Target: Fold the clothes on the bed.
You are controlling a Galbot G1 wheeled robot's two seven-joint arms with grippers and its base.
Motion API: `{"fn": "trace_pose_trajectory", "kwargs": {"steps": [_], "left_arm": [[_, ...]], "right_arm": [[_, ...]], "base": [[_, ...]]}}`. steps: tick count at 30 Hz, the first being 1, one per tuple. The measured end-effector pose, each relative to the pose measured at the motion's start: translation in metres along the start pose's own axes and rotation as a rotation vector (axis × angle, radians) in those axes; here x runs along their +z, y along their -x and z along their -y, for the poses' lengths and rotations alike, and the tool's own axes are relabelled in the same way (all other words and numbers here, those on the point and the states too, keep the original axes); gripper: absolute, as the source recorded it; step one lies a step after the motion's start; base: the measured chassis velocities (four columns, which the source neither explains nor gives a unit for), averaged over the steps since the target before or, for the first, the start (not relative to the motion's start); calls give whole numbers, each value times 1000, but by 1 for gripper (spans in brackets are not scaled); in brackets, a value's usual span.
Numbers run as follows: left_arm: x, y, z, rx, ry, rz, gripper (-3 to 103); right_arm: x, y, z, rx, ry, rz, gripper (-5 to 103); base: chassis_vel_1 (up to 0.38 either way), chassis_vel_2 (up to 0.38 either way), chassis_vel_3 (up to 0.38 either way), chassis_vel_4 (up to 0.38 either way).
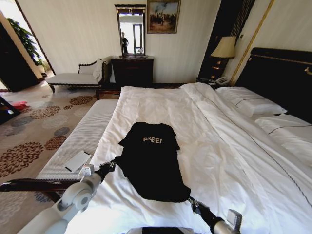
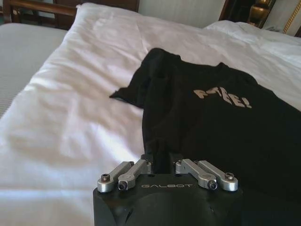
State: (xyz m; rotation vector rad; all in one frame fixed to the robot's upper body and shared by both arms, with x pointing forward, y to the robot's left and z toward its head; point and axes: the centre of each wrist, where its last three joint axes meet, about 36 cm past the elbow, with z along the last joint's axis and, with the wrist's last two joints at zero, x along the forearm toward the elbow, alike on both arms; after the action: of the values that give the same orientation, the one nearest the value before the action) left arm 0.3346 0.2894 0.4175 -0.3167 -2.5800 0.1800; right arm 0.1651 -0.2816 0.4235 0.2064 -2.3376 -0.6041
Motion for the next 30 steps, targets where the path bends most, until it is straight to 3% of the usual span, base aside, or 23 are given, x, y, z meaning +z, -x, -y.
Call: {"fn": "trace_pose_trajectory", "kwargs": {"steps": [2, 8, 9, 12, 14, 17, 19, 20, 23, 25, 26, 28, 30], "left_arm": [[3, 2, 1, 1, 0, -4, 23], [10, 9, 2, -23, -26, 27, 49], [10, 9, 2, -23, -26, 27, 49], [6, 9, 3, -27, -28, 44, 66], [5, 9, 3, -27, -27, 46, 66], [3, 0, 5, -24, -23, 50, 82], [3, -4, 5, -24, -23, 48, 82], [4, -11, 5, -22, -16, 45, 88], [13, -40, 2, 16, 54, 29, 99], [16, -46, 0, 29, 81, 28, 99], [26, -57, -5, 60, 152, 22, 100], [42, -65, -11, 80, 212, -6, 100], [46, -66, -13, 83, 223, -12, 100]], "right_arm": [[0, 0, 0, -1, 0, 0, 0], [1, 1, 0, -2, 1, -4, 0], [1, 1, 0, -2, 1, -4, 0], [1, 1, 0, -3, 5, -3, 0], [1, 1, -1, -3, 5, -3, 0], [1, 0, -1, -3, 5, -1, 0], [1, 0, -1, -2, 5, 0, 0], [1, 0, -2, -2, 7, 2, 0], [1, -1, -2, 1, 9, 6, 0], [1, -1, -2, 2, 9, 6, 0], [2, -1, -2, 6, 12, 8, 0], [3, -1, -2, 10, 19, 11, 0], [3, -1, -2, 11, 19, 11, 0]], "base": [[0, 0, 0, 0], [0, 0, 0, 0], [0, 0, 0, 0], [0, 0, 0, 0], [0, 0, 0, 0], [0, 0, 0, 0], [0, 0, 0, 0], [0, 0, 0, 0], [0, 0, 0, 0], [0, 0, 0, 0], [0, 0, 0, 0], [0, 0, 0, 0], [0, 0, 0, 0]]}}
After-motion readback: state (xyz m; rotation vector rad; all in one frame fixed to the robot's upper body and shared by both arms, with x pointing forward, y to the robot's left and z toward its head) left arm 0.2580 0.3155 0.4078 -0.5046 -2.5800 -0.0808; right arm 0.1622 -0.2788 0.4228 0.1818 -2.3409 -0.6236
